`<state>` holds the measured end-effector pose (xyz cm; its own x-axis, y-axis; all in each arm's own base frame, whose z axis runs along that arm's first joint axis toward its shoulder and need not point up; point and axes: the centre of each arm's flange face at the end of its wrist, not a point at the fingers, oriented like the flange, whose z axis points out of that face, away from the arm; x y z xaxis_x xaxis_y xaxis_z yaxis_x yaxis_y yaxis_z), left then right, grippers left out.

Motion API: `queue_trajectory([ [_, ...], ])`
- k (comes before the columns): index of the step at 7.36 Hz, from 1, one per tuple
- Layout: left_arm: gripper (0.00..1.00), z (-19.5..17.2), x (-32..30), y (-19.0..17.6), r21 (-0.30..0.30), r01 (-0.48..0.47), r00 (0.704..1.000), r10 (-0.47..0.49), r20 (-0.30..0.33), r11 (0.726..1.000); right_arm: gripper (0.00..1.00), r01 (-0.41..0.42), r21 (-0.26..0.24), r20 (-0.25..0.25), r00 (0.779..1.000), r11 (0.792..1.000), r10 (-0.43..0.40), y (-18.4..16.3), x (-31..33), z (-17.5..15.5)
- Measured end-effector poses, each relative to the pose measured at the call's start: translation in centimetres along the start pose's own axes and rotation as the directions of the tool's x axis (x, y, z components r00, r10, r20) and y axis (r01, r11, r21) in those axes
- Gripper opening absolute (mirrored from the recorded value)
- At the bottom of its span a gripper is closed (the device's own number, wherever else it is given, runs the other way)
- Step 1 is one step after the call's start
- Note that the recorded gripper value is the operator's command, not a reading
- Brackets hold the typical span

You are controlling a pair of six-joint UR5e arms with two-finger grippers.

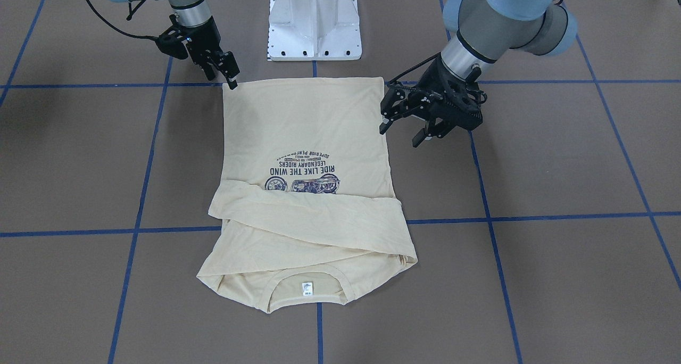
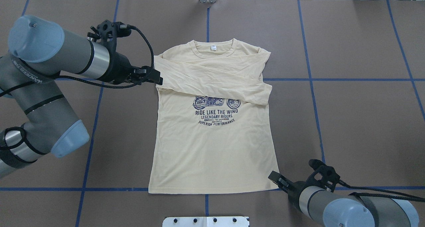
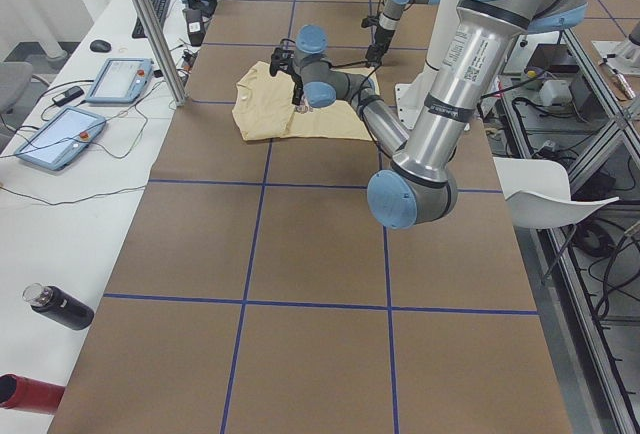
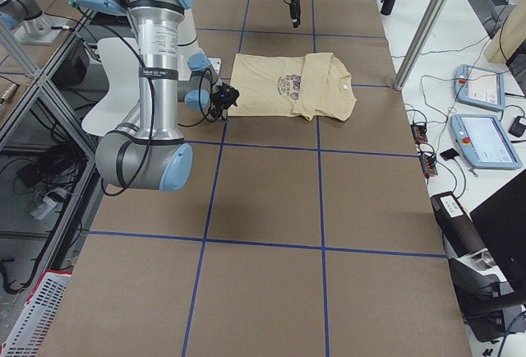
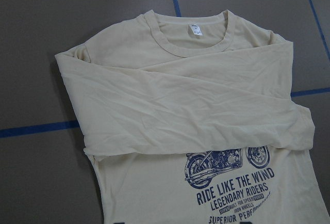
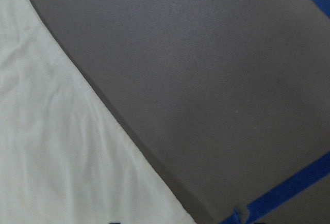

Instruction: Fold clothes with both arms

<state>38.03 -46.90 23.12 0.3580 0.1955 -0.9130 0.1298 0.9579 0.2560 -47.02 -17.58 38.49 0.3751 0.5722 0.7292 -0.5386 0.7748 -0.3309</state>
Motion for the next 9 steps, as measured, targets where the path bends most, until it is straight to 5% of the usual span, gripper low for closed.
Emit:
queue_trajectory([
  [9,0.8,0.54,-0.57,0.0,-0.005,0.009,1.0,-0.009,0.013,1.0,0.8,-0.002,-0.002,-0.001,1.0,1.0,0.002,0.23,-0.14,-0.03],
])
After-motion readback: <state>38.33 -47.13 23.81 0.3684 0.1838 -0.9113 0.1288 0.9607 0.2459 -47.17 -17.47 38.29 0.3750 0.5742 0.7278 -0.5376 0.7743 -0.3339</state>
